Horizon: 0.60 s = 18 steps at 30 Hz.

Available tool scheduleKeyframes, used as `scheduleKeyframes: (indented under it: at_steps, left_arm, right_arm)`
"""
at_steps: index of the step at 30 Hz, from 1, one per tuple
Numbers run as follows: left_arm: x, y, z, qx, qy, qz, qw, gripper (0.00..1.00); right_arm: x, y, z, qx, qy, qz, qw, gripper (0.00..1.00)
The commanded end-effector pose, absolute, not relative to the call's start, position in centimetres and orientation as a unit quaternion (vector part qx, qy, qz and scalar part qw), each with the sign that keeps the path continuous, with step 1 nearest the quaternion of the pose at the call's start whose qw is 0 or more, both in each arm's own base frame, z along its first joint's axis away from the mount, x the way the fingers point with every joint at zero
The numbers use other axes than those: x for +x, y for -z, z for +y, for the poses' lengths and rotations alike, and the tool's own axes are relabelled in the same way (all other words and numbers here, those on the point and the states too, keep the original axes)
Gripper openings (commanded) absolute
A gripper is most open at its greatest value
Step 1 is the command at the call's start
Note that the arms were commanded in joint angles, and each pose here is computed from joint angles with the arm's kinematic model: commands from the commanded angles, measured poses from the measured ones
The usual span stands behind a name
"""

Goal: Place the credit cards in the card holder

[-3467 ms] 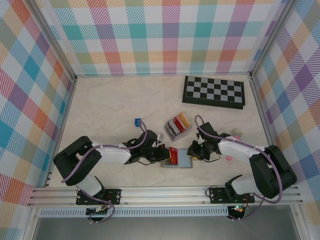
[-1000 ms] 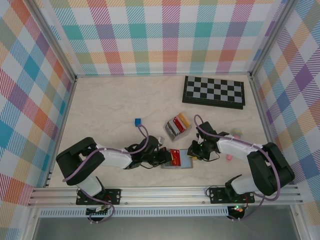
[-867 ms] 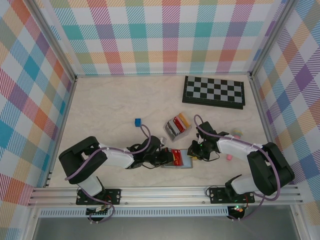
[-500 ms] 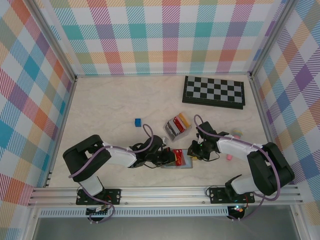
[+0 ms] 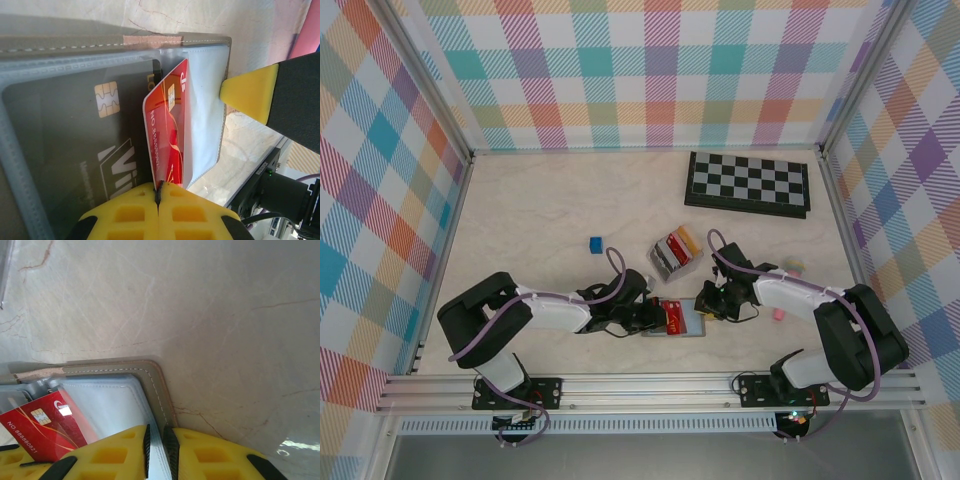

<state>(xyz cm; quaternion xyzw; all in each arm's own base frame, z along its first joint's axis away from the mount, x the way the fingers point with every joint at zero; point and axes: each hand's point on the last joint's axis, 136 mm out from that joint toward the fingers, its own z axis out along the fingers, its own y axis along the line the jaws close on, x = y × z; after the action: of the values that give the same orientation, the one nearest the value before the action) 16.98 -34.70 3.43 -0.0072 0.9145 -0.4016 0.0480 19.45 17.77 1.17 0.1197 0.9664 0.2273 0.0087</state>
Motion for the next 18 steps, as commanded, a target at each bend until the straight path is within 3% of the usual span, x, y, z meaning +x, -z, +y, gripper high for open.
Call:
scheduleKeyframes:
  at_steps: [1, 18]
  left_arm:
    - [15.6, -1.9, -33.5, 0.003, 0.357, 0.934, 0.020, 0.00]
    - [15.8, -1.8, -35.6, 0.049, 0.366, 0.929, 0.002, 0.00]
  right_arm:
    - [17.8, 1.7, 15.9, 0.121, -0.164, 0.979, -0.012, 0.21]
    - [17.9, 1.8, 16.2, 0.119, -0.171, 0.978, -0.011, 0.21]
